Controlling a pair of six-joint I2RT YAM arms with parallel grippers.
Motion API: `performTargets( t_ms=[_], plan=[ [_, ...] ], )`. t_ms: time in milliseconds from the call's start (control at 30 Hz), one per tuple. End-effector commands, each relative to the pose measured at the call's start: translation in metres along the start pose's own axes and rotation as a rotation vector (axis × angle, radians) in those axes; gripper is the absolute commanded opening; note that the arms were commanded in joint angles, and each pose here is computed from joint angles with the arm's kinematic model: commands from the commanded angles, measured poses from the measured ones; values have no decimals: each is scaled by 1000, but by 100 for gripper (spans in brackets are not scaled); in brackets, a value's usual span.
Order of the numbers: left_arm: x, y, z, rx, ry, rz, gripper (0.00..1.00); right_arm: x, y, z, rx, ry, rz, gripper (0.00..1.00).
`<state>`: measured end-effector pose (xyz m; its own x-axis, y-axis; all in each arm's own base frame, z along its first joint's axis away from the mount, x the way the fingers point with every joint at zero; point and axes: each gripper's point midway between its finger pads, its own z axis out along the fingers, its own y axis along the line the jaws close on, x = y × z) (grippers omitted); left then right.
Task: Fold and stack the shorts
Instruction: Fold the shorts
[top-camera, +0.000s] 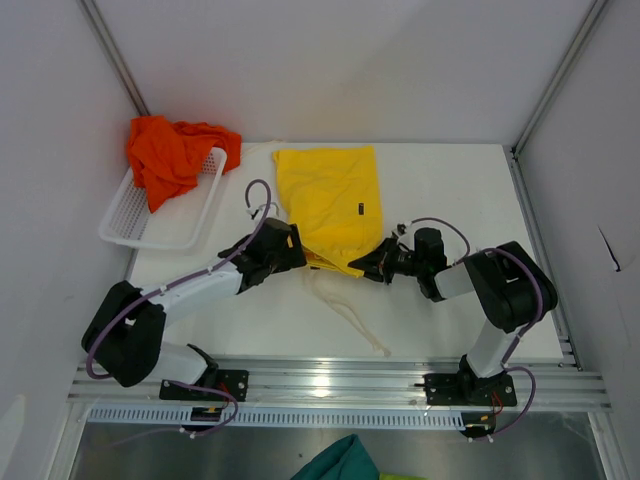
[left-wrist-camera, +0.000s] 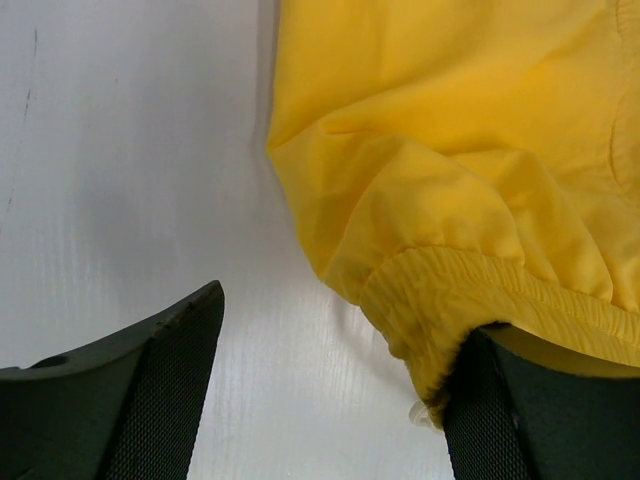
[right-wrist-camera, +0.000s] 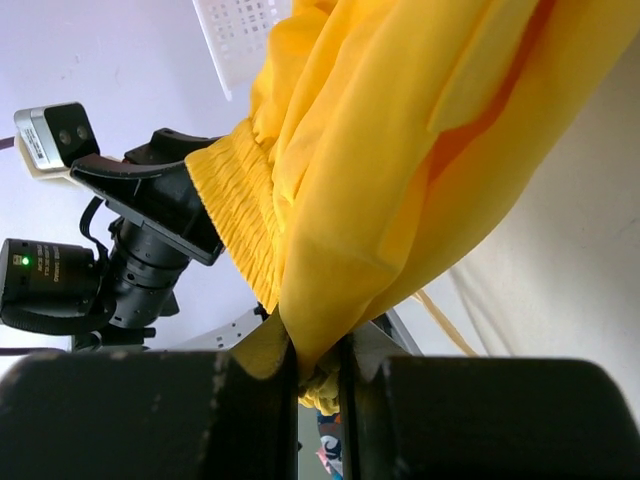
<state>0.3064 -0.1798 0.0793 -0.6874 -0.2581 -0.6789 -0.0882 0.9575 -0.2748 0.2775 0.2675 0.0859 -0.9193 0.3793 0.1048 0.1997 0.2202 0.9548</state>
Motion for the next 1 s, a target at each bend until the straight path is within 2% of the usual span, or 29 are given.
performTargets(
  t_ms=[0, 200, 333, 667, 800, 900, 967],
  plan=[
    [-51, 131, -23, -515, -208, -64, 81, -34, -60, -30, 189, -172, 102, 0],
    [-56, 140, -27, -527, -226, -177, 81, -36, -59, -33, 202, -186, 91, 0],
    [-59, 127, -22, -436, -237, -164, 81, -37, -58, -32, 204, -180, 86, 0],
    [-57, 144, -32, -488, -235, -172, 84, -51, -62, -47, 232, -217, 82, 0],
    [-60, 111, -24, -292, -233, -99, 85, -53, -59, -43, 245, -203, 59, 0],
    [-60, 68, -27, -111, -258, 19, 91, -55, -54, -34, 253, -156, 31, 0],
    [-52, 52, -32, -53, -244, 77, 95, -55, -55, -31, 272, -117, 3, 0]
  ],
)
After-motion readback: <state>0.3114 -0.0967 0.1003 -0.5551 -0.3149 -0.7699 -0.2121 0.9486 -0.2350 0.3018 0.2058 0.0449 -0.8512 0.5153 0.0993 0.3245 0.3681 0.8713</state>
